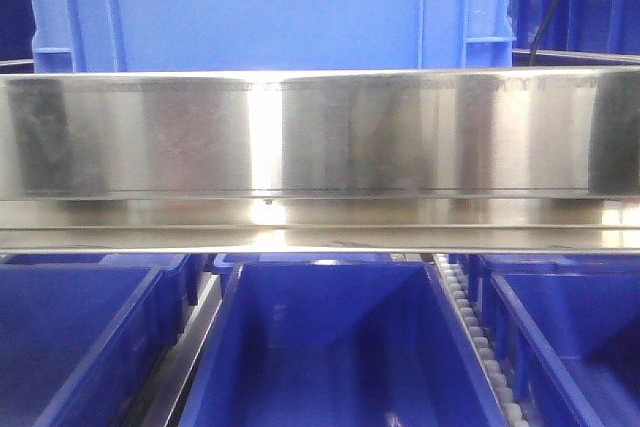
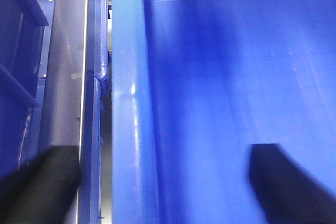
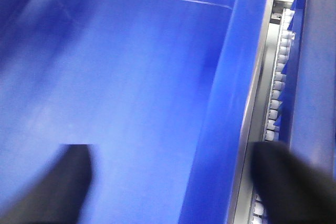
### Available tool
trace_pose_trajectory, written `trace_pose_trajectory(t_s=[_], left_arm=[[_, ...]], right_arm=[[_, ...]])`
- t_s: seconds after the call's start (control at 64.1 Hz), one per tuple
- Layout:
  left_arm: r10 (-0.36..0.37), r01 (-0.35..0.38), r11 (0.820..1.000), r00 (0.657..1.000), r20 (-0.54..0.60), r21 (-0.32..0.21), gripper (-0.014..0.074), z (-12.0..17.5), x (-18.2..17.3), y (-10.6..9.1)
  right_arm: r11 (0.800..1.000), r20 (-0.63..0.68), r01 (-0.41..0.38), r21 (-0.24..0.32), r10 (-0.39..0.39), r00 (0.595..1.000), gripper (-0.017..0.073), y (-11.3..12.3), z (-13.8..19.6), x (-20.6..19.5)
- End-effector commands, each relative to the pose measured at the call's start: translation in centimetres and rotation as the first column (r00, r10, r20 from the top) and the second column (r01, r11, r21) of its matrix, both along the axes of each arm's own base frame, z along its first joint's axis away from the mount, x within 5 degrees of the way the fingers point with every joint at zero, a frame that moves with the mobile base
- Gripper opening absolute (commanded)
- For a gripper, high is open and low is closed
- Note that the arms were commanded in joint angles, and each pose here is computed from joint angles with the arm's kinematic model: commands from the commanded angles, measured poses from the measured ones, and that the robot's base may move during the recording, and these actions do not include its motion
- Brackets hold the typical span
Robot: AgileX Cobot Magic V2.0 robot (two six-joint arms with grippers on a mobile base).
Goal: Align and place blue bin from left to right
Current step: 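Close left and right grippers on opposite side walls of the blue bin, then lift the gripped blue bin and pull it off the shelf toward the robot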
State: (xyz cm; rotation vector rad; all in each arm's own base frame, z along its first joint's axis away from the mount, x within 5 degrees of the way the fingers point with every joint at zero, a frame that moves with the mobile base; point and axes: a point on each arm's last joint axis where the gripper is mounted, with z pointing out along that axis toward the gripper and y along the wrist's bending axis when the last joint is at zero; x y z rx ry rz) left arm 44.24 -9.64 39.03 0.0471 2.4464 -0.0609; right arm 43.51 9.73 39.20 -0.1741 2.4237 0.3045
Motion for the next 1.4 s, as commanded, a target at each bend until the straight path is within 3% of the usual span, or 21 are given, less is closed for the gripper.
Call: trace_pose_trajectory(t_s=[0.0,0.172,0.265,0.656,0.999,1.218,1.389], left_arm=[[-0.001,0.001,1.0,1.0,0.014,0.001,0.0329,0.2,0.0,0.1],[0.0,0.0,1.0,1.0,0.015,0.002,-0.0044,0.2,0.0,0.1],[-0.001,0.001,1.0,1.0,0.015,0.004,0.0004,0.2,0.0,0.1],[-0.002,0.002,1.0,1.0,0.03,-0.002,-0.001,1.0,-0.4,0.2],[-0.012,0.012,1.0,0.989,0.144,0.004,-0.001,5.7,-3.7,0.3],[-0.037,0.024,0.998,0.971,0.235,0.061,-0.001,8.9,-6.6,-0.6],[-0.052,0.043,0.998,0.96,0.276,0.039,-0.001,10.5,-8.4,-1.2]], right_arm=[[1.0,0.008,0.004,-0.007,-0.004,1.0,0.0247,-0.1,0.3,-0.1],[1.0,-0.012,0.001,-0.012,-0.001,1.0,-0.0105,-0.1,0.2,-0.3],[1.0,-0.015,0.001,-0.015,-0.001,1.0,-0.0066,-0.1,0.2,-0.3],[1.0,-0.016,0.002,-0.017,-0.003,1.0,-0.0073,-0.2,0.4,-0.5],[0.998,0.073,0.025,-0.053,-0.021,0.997,-0.0073,-1.1,4.0,-2.8],[0.995,0.162,0.046,-0.092,-0.031,0.986,-0.0073,-1.6,7.1,-5.3],[0.993,0.228,0.052,-0.105,-0.026,0.973,-0.0073,-1.6,9.3,-7.3]])
